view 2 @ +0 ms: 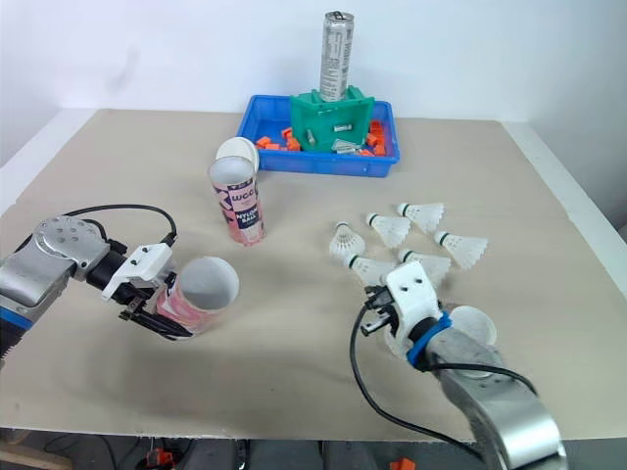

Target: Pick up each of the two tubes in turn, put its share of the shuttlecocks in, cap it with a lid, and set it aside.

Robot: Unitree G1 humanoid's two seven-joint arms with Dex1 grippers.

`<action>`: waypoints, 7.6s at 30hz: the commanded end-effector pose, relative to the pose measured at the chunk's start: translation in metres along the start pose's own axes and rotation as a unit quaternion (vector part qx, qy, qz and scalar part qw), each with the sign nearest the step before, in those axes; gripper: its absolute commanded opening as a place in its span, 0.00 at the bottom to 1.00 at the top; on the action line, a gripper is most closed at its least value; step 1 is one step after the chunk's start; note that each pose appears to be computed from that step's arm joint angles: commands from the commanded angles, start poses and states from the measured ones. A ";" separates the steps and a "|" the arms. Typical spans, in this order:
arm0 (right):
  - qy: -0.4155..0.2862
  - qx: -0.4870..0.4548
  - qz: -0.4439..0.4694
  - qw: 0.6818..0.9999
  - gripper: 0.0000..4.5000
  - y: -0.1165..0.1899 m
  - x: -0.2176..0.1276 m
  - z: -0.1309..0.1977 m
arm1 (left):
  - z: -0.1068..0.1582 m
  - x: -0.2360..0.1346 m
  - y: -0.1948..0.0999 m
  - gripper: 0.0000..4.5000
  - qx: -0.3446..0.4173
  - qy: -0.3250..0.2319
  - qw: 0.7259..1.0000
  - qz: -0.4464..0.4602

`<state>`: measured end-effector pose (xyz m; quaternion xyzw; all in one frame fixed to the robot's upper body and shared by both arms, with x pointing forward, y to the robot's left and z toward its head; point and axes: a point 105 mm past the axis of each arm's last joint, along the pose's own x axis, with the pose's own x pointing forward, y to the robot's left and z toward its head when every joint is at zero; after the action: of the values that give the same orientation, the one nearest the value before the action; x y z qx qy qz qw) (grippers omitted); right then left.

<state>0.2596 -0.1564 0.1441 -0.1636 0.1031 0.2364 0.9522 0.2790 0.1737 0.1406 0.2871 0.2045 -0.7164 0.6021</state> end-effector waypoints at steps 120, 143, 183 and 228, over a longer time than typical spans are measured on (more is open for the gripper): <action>-0.163 -0.223 0.240 0.931 0.01 0.031 0.013 0.104 | 0.011 0.002 -0.008 0.61 -0.016 -0.019 1.000 -0.001; -0.184 -0.472 0.422 0.752 0.01 0.074 0.007 0.142 | 0.010 0.001 -0.004 0.61 -0.015 -0.021 1.000 0.001; 0.008 -0.021 0.039 0.999 0.68 -0.087 -0.053 -0.016 | 0.009 0.007 -0.003 0.61 -0.005 -0.022 1.000 -0.007; -0.114 -0.236 0.287 0.921 0.01 0.003 -0.024 0.085 | 0.018 0.005 -0.003 0.61 -0.001 -0.028 1.000 -0.007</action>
<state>0.2590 -0.1496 0.2229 -0.2911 -0.0060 0.4981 0.8168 0.2699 0.1586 0.1406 0.2531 0.2064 -0.7298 0.6006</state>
